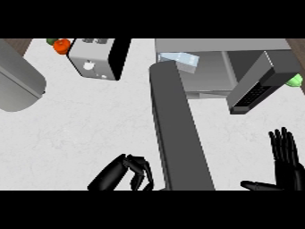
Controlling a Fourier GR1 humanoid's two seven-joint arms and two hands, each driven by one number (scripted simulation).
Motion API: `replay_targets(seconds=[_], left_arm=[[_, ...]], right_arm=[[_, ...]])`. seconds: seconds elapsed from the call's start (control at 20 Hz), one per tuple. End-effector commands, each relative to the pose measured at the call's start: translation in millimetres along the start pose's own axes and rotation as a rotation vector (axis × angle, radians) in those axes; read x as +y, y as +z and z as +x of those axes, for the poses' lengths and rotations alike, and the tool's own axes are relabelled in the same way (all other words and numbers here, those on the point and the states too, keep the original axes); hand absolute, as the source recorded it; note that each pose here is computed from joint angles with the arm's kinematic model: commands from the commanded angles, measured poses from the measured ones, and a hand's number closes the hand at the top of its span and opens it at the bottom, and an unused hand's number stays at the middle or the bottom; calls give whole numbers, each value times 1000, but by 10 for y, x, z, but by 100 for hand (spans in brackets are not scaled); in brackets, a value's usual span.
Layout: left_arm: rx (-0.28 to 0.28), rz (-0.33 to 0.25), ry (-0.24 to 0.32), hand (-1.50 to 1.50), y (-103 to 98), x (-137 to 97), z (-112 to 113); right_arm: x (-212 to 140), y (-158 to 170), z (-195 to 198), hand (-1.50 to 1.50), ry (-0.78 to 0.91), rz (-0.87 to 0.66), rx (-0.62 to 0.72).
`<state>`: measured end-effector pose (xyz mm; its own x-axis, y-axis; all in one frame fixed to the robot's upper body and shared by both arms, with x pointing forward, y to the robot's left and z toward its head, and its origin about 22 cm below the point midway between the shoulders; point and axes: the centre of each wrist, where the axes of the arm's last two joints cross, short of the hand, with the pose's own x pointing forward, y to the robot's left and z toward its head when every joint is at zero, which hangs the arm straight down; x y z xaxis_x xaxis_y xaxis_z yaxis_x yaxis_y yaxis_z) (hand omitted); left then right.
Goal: Pick up the milk, place it into the microwave and close the microwave
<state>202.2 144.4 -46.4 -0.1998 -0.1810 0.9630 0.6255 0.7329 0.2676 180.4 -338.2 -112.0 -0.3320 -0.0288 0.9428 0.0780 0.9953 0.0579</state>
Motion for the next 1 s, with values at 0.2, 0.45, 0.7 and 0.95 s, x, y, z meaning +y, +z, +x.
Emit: replay_targets(seconds=[0.2,0.45,0.7,0.95], left_arm=[[-8,-95,-20,150,-632,-461,-2],[-11,-105,-45,150,-719,-669,-158],[-23,-84,-116,150,-956,-754,12],[-14,-27,-77,150,-1128,-707,176]], right_arm=[[16,124,620,-150,-55,63,-48],[-11,197,922,-150,-111,131,-108],[9,48,1102,-150,-99,167,-112],[3,-17,1193,-150,-101,219,-124]])
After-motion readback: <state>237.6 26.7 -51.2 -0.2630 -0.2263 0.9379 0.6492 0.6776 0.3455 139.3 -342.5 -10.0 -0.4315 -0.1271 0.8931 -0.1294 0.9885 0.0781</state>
